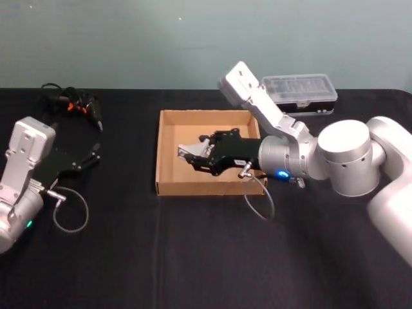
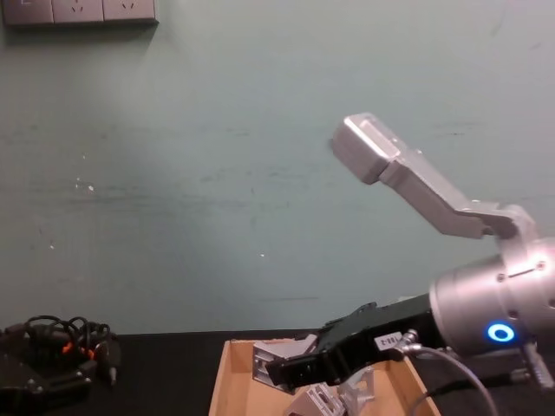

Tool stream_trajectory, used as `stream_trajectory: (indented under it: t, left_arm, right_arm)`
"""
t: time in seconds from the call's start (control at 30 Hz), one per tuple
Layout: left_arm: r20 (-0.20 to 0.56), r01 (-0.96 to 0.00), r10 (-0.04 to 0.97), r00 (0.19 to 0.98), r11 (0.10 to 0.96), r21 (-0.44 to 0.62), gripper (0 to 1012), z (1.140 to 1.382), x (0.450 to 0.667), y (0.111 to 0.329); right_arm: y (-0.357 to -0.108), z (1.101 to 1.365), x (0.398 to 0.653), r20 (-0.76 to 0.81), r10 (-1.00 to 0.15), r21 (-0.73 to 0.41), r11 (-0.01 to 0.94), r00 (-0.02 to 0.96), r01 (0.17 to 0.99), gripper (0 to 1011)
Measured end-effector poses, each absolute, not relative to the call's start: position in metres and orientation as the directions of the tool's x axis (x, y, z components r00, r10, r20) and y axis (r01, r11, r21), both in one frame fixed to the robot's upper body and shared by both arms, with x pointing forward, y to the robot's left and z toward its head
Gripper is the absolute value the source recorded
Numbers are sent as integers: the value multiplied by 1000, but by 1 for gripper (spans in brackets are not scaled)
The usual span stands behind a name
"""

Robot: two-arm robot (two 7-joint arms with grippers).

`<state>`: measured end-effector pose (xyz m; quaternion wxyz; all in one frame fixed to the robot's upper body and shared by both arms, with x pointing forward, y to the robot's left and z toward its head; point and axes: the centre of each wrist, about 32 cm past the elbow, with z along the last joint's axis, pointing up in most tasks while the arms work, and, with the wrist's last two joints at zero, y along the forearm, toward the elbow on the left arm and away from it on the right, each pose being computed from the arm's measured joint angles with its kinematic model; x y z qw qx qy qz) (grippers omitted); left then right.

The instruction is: Use one hand to pick up the angle iron from the table and place it into the box.

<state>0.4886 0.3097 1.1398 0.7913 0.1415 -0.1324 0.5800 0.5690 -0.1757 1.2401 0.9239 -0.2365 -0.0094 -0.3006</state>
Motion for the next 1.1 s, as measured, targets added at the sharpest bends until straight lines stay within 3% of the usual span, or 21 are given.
stream_trajectory:
  t: [0.33, 1.1]
  left_arm:
    - [374, -955, 880, 292, 287, 70, 1011, 1140, 489, 310]
    - [374, -955, 880, 292, 287, 70, 1011, 1140, 489, 310]
  right_arm:
    - [-165, 1227, 600, 144, -544, -486, 689, 827, 538, 539]
    - [-157, 1211, 622, 120, -538, -533, 674, 834, 511, 540]
